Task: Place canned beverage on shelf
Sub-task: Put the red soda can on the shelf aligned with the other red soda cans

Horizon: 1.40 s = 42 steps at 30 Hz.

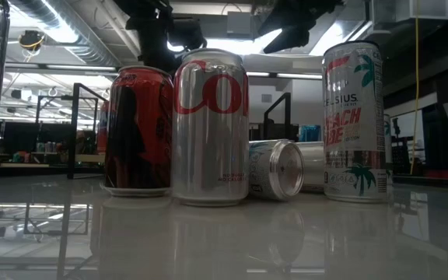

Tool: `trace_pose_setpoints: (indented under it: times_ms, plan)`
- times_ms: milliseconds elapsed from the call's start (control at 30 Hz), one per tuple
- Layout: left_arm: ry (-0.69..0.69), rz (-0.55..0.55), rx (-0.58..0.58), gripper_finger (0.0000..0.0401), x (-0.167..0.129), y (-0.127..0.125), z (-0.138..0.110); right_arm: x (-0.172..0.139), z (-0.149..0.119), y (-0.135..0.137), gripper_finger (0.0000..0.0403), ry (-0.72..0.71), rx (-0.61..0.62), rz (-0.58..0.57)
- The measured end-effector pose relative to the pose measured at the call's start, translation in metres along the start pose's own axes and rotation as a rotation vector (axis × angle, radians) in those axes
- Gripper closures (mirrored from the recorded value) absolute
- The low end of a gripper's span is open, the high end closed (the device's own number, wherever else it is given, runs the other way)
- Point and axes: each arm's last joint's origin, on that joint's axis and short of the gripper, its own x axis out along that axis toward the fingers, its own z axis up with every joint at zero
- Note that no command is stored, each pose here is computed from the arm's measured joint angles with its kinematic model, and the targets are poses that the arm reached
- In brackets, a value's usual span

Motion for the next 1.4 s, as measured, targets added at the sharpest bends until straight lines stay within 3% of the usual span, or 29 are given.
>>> trace_pose_setpoints:
  times_ms: [267, 733, 1400]
  plan:
    - [-0.001, 0.0, 0.001, 0.0028, 0.0, 0.0, 0.0, 0.0, 0.0, 0.0, 0.0024, 0.0, 0.0, 0.0]
    - [-0.089, -0.027, 0.115, 0.0031, -0.022, -0.003, 0.018, 0.0, 0.0, 0.0, 0.0024, 0.0, 0.0, 0.0]
    - [-0.108, -0.007, 0.654, 0.0031, -0.026, -0.004, 0.02, 0.0, 0.0, 0.0, 0.0024, 0.0, 0.0, 0.0]
